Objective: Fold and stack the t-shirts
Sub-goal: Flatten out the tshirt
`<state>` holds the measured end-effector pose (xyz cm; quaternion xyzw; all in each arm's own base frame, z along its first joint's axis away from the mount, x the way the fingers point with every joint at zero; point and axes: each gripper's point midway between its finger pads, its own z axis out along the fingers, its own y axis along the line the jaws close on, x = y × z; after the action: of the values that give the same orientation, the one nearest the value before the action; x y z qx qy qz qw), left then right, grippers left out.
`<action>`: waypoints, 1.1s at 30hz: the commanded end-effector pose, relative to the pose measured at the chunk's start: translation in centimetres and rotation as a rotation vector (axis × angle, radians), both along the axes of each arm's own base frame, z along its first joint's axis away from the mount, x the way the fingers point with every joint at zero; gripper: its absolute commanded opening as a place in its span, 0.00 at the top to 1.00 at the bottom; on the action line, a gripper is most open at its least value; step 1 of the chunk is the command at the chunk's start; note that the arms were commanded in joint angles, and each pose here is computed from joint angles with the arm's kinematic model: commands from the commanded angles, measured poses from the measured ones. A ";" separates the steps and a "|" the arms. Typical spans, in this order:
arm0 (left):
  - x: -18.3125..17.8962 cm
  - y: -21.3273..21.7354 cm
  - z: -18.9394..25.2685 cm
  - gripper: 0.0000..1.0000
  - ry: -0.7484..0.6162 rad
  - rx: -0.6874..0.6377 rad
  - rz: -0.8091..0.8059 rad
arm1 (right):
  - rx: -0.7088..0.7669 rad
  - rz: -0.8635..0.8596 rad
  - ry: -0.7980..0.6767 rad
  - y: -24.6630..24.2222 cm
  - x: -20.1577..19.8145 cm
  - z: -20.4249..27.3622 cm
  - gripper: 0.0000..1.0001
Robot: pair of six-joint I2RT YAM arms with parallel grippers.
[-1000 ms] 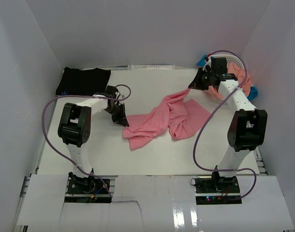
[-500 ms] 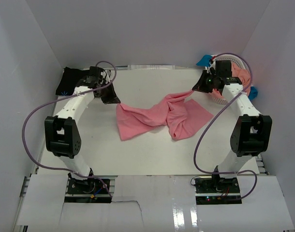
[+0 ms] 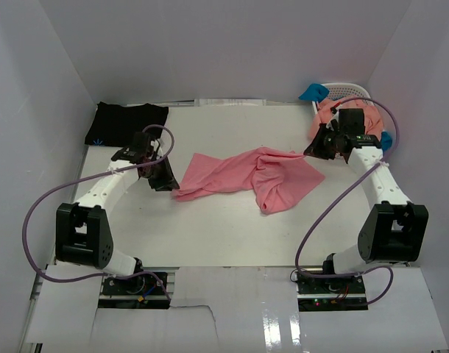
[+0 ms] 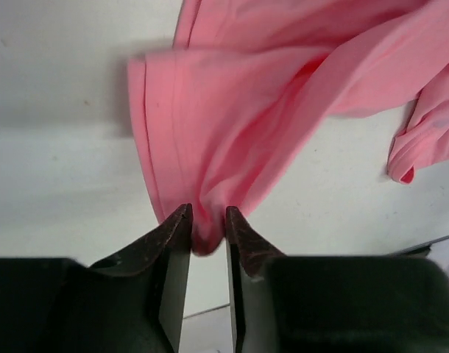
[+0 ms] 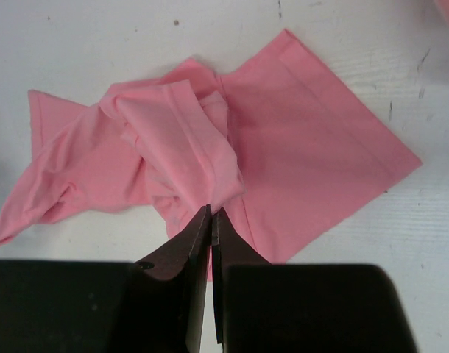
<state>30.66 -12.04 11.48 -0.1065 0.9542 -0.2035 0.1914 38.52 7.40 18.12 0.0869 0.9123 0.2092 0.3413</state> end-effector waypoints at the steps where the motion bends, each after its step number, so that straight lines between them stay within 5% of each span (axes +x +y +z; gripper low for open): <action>1: -2.2 -1.4 -0.2 0.62 0.041 -0.056 -0.065 | -0.032 -0.008 0.001 -0.5 -1.7 0.5 0.92; 2: -2.6 -1.4 -0.3 0.41 0.054 -0.057 -0.066 | -0.036 -0.010 -0.003 -0.6 -1.9 0.7 0.92; 5: -3.3 -1.3 -0.5 0.09 0.076 -0.056 -0.052 | -0.031 -0.004 -0.003 -0.5 -2.3 0.7 0.92; 7: -3.5 -1.3 -0.4 0.03 0.080 -0.062 -0.036 | -0.029 -0.001 -0.006 -0.4 -2.3 0.7 0.92; 17: -3.8 -2.5 -1.8 0.02 0.103 -0.122 -0.056 | -0.030 0.008 -0.004 -0.3 -2.3 0.6 0.92; 22: -6.0 -2.3 -3.4 0.04 0.192 0.018 -0.109 | -0.036 0.006 0.006 -0.5 -2.4 0.3 0.92; 33: -9.3 -3.4 -3.4 0.07 0.237 -0.184 0.205 | -0.029 0.008 -0.002 -0.4 -2.3 0.5 0.92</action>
<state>20.08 -14.59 6.92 -0.1827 0.9544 -0.2258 0.0683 36.39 7.15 18.23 0.0875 0.9174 0.1992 0.3333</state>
